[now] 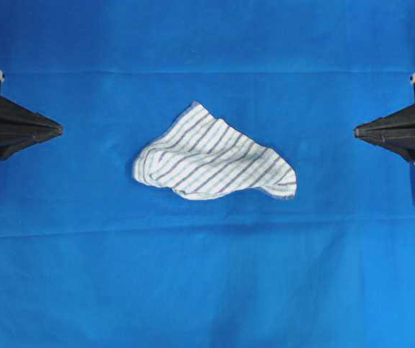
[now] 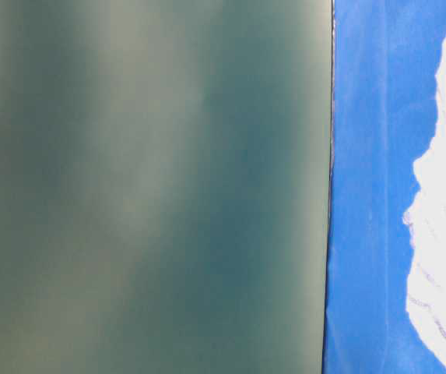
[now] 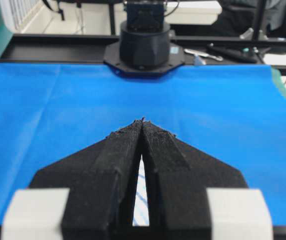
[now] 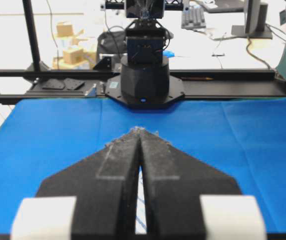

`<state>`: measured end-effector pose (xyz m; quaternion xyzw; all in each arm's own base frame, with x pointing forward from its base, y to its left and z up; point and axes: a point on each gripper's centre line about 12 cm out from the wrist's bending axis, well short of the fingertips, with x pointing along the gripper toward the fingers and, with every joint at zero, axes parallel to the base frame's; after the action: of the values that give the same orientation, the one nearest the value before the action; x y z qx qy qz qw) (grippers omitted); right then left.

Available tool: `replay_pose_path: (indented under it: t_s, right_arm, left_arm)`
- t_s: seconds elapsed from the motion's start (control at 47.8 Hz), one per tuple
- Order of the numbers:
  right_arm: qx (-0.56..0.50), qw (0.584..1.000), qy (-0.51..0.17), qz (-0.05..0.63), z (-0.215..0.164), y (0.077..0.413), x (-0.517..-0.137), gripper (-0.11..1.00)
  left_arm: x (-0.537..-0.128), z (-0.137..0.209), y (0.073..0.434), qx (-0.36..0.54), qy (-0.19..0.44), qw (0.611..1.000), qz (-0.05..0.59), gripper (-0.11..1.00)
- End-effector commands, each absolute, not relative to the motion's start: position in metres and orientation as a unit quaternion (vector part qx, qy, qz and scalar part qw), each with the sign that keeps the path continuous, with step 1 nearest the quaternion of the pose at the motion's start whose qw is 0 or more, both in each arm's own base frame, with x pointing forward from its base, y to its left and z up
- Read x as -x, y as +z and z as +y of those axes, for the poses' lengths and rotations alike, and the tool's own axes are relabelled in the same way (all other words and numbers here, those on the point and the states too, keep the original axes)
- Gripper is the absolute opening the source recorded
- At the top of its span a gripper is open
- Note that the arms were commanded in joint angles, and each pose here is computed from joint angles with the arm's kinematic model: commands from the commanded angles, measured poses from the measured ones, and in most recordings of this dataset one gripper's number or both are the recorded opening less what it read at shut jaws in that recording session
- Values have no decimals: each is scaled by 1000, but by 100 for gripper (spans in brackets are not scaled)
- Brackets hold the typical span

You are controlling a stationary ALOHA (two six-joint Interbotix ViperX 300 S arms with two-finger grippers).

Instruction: Hand over the towel.

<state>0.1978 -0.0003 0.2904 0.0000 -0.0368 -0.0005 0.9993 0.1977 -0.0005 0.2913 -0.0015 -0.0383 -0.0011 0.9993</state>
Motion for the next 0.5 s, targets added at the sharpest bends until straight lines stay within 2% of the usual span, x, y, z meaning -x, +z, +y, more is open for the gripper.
replay_pose_path:
  t_s: [0.0, 0.251, 0.481]
  right_arm:
    - [2, 999, -1, -54, 0, 304, -201, 0]
    - [1, 999, -1, -53, 0, 305, -201, 0]
    - [-3, 999, -1, -50, 0, 303, -202, 0]
  left_arm:
    - [-199, 0, 300, 14, 1, 999, -52, 0]
    - [-204, -1, 304, 8, 0, 997, -75, 0]
    - [-223, -1, 303, 3, 1, 998, -70, 0]
